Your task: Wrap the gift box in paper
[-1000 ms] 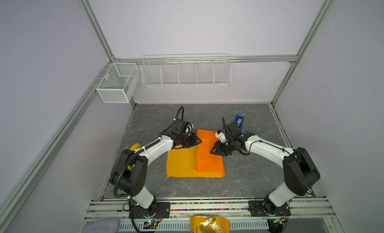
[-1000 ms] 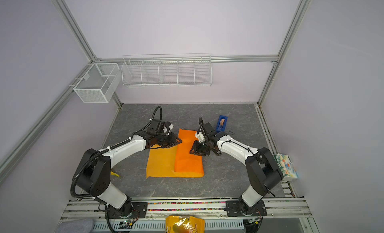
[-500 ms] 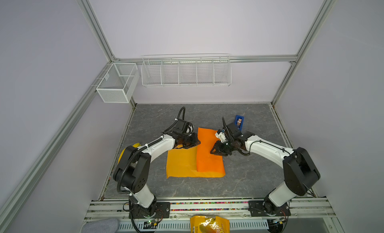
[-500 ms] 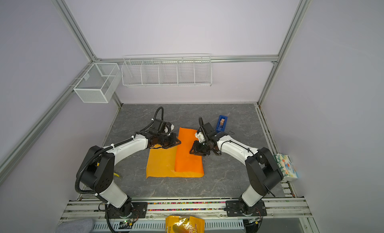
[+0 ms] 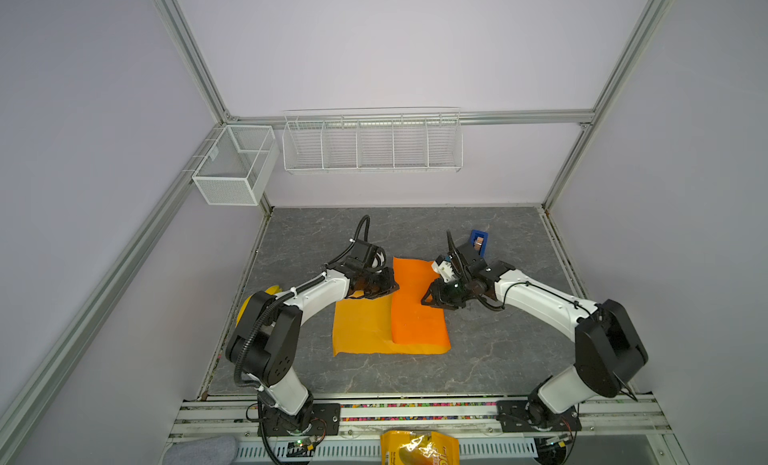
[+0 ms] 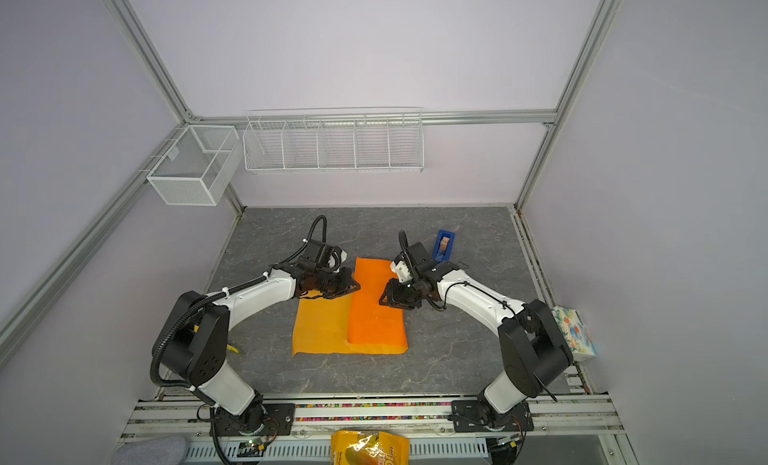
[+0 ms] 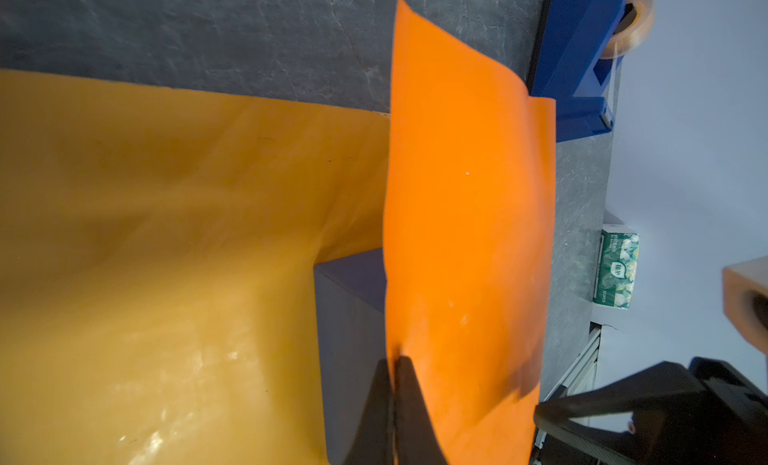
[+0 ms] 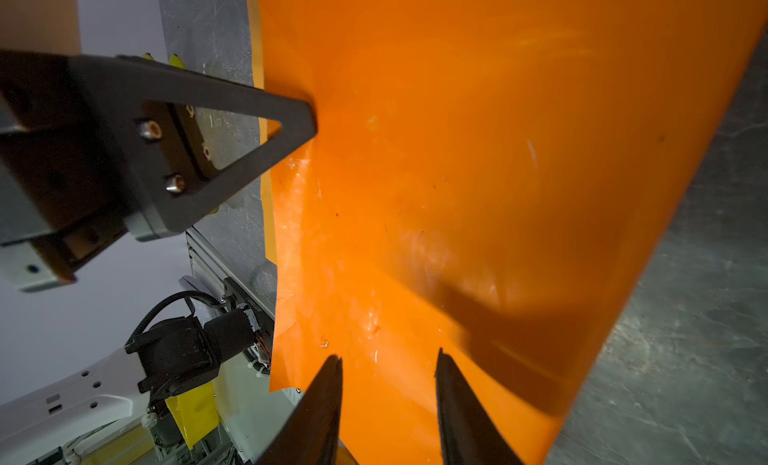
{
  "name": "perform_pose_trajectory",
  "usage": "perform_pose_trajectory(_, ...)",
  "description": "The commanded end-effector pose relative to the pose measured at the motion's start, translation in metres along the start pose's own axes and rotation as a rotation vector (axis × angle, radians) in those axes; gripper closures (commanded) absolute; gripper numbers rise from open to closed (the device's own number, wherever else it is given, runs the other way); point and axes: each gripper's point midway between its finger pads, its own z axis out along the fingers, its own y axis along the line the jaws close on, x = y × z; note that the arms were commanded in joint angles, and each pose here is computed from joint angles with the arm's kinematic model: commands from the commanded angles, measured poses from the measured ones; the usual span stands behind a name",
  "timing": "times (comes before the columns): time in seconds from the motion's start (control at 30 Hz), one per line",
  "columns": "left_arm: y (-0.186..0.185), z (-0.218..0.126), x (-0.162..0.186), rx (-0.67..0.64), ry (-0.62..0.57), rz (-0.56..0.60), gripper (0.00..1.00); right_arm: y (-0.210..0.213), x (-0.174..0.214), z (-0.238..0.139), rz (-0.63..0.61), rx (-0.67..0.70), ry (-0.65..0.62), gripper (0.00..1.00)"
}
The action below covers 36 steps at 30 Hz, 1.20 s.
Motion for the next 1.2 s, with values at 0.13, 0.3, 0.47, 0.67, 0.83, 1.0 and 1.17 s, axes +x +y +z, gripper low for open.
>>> perform_pose_trajectory(0.13,0.009,0.006,0.005,-0.005,0.012,-0.005,1.0,-0.005,0.003,0.008,0.002,-0.007,0.013,0.59)
perform_pose_trajectory(0.3,0.007,0.004,0.005,0.002,0.004,-0.012,1.0,-0.029,0.011,0.024,0.042,0.065,0.06,0.61)
perform_pose_trajectory(0.47,-0.001,-0.012,0.003,0.0,-0.024,-0.003,0.84,-0.034,0.016,0.027,0.049,0.07,0.069,0.61)
perform_pose_trajectory(0.67,-0.001,-0.02,0.018,0.025,-0.003,-0.018,0.64,-0.033,0.015,0.025,0.048,0.069,0.065,0.61)
perform_pose_trajectory(0.83,0.001,-0.013,0.037,0.046,0.041,-0.026,0.63,-0.032,0.015,0.024,0.047,0.064,0.064,0.61)
perform_pose_trajectory(1.0,0.001,-0.009,0.046,0.047,0.051,-0.033,0.82,-0.03,0.015,0.022,0.042,0.061,0.059,0.61)
perform_pose_trajectory(1.17,-0.003,-0.016,0.046,0.058,0.034,-0.031,0.94,-0.027,0.013,0.016,0.035,0.064,0.046,0.61)
